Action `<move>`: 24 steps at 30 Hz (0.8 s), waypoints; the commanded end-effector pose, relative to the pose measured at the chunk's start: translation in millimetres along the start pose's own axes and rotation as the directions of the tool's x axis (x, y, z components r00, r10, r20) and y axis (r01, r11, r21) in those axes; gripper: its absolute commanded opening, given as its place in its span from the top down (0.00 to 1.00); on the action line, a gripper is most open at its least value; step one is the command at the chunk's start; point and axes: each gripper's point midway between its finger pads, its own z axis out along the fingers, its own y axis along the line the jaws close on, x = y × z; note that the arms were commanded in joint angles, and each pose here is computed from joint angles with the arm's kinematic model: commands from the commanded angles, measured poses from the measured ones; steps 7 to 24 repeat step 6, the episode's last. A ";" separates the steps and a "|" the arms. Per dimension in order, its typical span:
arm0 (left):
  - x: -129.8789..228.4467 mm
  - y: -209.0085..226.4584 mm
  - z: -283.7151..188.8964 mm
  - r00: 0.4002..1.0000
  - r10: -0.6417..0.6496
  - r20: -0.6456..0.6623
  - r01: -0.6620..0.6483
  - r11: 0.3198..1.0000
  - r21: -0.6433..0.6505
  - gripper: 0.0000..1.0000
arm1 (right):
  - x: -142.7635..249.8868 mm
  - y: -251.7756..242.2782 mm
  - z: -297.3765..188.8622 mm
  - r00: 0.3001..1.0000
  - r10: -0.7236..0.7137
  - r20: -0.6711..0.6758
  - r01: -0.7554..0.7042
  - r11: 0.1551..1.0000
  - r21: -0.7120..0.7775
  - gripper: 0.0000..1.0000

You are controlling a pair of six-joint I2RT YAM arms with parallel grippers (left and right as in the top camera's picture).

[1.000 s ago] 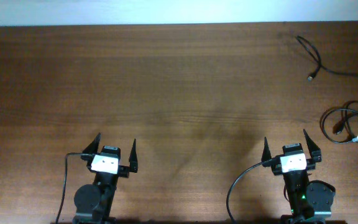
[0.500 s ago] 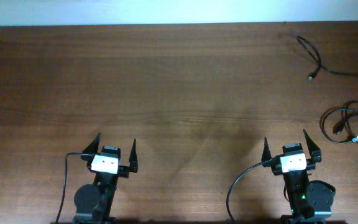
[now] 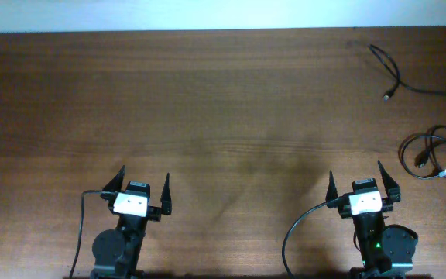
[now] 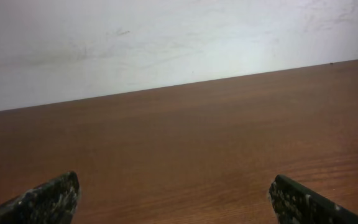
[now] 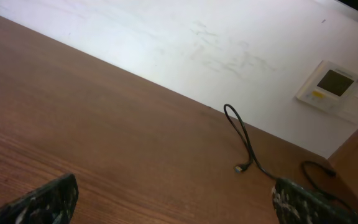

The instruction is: Untangle cables

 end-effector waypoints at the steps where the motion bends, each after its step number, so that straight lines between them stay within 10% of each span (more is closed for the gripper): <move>1: 0.2 0.2 -0.5 1.000 0.001 0.003 -0.001 1.000 0.001 0.01 | 2.5 0.0 0.0 1.000 0.008 -0.004 -0.008 1.000 0.003 0.01; 24: 0.2 0.2 -0.5 1.000 0.001 0.003 -0.001 1.000 0.001 0.01 | 2.5 0.0 0.0 1.000 0.008 -0.004 -0.008 1.000 0.003 0.01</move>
